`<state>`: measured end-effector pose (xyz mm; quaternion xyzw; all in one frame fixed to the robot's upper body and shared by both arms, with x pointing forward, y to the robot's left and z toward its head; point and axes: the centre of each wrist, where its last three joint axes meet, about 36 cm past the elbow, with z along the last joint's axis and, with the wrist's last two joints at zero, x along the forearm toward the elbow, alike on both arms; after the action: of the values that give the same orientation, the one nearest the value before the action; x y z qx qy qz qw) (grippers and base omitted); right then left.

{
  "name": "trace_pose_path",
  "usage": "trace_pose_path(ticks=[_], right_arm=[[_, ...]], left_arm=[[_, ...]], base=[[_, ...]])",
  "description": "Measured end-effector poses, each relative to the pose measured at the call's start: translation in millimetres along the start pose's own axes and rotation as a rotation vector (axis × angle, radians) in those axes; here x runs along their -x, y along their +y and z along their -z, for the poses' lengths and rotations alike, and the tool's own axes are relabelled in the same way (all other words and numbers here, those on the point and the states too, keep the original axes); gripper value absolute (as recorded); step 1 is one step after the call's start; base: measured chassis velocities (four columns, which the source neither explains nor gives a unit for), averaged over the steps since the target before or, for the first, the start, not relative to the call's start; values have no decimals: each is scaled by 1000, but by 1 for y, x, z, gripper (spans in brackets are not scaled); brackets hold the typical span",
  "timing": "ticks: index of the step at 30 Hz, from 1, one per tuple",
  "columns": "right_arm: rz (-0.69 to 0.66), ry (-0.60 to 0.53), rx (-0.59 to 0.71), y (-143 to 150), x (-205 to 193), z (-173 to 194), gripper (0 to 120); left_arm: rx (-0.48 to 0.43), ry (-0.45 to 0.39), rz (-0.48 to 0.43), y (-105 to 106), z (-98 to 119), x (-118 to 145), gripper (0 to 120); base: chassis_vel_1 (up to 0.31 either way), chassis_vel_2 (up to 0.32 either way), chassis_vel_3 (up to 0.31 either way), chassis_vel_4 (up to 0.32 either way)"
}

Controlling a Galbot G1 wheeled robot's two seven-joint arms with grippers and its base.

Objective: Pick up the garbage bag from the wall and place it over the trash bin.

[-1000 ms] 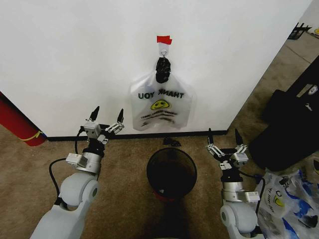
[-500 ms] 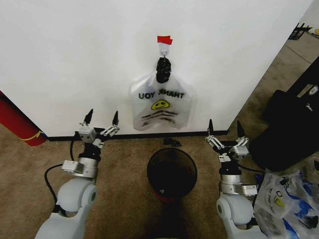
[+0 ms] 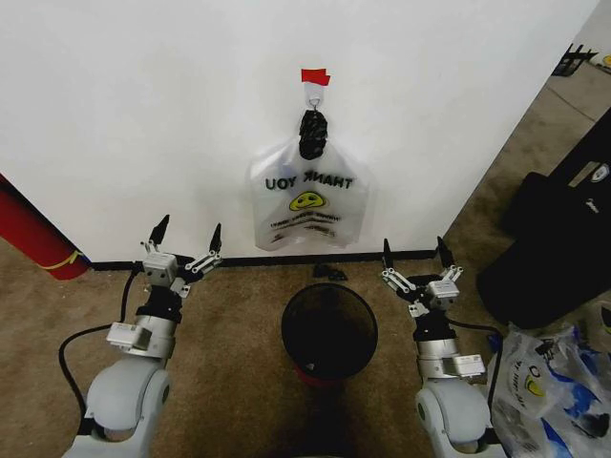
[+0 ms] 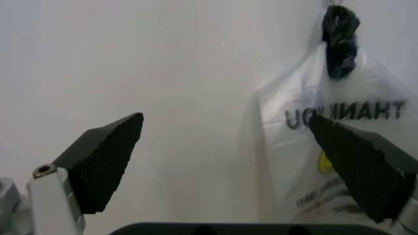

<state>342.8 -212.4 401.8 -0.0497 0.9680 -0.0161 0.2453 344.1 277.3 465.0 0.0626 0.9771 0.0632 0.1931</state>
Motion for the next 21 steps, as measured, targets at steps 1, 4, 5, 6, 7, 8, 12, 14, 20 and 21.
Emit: trace_pose_path(ticks=[1, 4, 5, 6, 7, 8, 12, 14, 20, 21], right_arm=[[0, 0, 0, 0, 0, 0, 100], [5, -5, -2, -1, 1, 1, 100], [6, -6, -2, -1, 1, 1, 100], [6, -6, -2, -1, 1, 1, 100], [15, -8, -1, -1, 1, 2, 100], [28, -5, -2, -2, 1, 4, 100], [51, 41, -29, -1, 2, 9, 100], [37, 84, -46, 3, 6, 12, 100], [56, 167, -99, 3, 7, 21, 100], [57, 173, -106, 2, 6, 22, 100]], left_arm=[[0, 0, 0, 0, 0, 0, 100], [2, 4, 10, 2, -1, -2, 100], [2, 4, 11, 2, -1, -2, 100], [2, 4, 11, 2, -1, -2, 100], [5, 7, 16, 3, -2, -2, 100], [8, 9, 21, 5, -3, -3, 100], [25, 15, 41, 15, -6, -3, 100], [45, 19, 58, 25, -9, -4, 100], [61, 24, 70, 33, -11, -7, 100], [61, 19, 71, 33, -8, -8, 100]], base=[[0, 0, 0, 0], [0, 0, 0, 0], [0, 0, 0, 0], [0, 0, 0, 0], [0, 0, 0, 0], [0, 0, 0, 0], [0, 0, 0, 0], [0, 0, 0, 0], [0, 0, 0, 0], [0, 0, 0, 0]])
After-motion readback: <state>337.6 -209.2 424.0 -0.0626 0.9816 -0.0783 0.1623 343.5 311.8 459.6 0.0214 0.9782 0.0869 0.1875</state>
